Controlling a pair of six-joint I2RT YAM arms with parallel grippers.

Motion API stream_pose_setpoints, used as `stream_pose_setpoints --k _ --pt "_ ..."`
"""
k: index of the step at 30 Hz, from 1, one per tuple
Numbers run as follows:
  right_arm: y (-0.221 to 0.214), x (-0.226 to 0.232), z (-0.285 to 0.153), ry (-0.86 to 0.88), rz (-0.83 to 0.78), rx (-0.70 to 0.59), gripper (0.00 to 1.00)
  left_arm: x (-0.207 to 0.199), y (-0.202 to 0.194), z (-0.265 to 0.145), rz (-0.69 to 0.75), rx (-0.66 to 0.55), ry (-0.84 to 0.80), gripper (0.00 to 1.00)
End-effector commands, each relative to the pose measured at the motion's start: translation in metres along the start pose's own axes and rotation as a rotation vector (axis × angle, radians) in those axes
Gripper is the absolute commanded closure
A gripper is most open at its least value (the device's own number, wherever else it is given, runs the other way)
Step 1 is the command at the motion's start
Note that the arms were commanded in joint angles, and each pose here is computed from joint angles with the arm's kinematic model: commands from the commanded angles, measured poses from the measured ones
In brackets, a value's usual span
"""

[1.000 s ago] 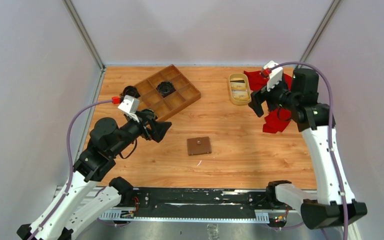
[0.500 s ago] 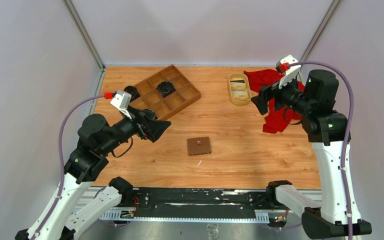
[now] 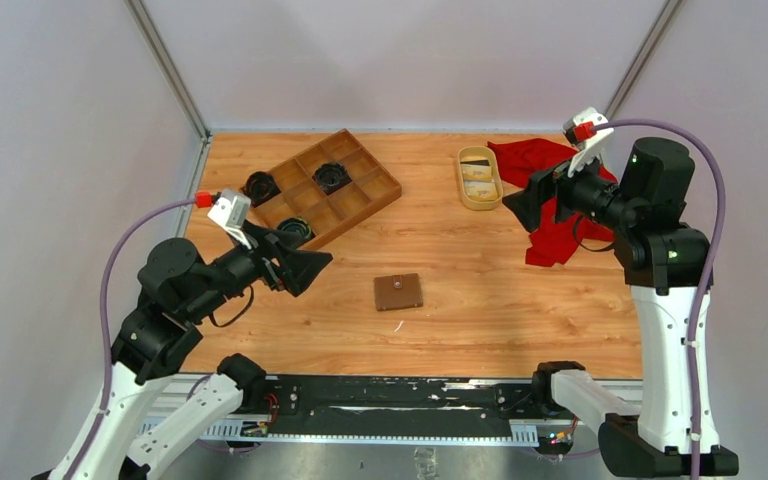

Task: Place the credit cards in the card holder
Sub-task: Reset both arms

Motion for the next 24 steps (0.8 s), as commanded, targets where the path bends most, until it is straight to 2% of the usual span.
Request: stream_pose_setpoints --k 1,16,24 --pt "0.0 0.003 -0.008 0.021 0.03 -0.009 0.0 -0.002 -0.004 -0.01 -0.006 0.006 -0.003 0.0" --pt "-0.008 -0.002 0.001 0.06 0.06 0.02 0.0 0.005 -0.017 -0.021 -0.015 0.024 0.062 0.0" --pt "-0.011 -0.014 0.004 0.056 0.103 0.013 0.0 0.009 -0.013 -0.015 0.046 0.039 0.077 0.0"
Point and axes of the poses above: each gripper's point midway between its finger pads, its own z axis out along the fingers, its own x axis along the line the jaws close on, y = z × x, the point moved 9 cm from there along -z, back along the fingers, and after that the axes turned 4 degrees about z, right-handed, at the moved point
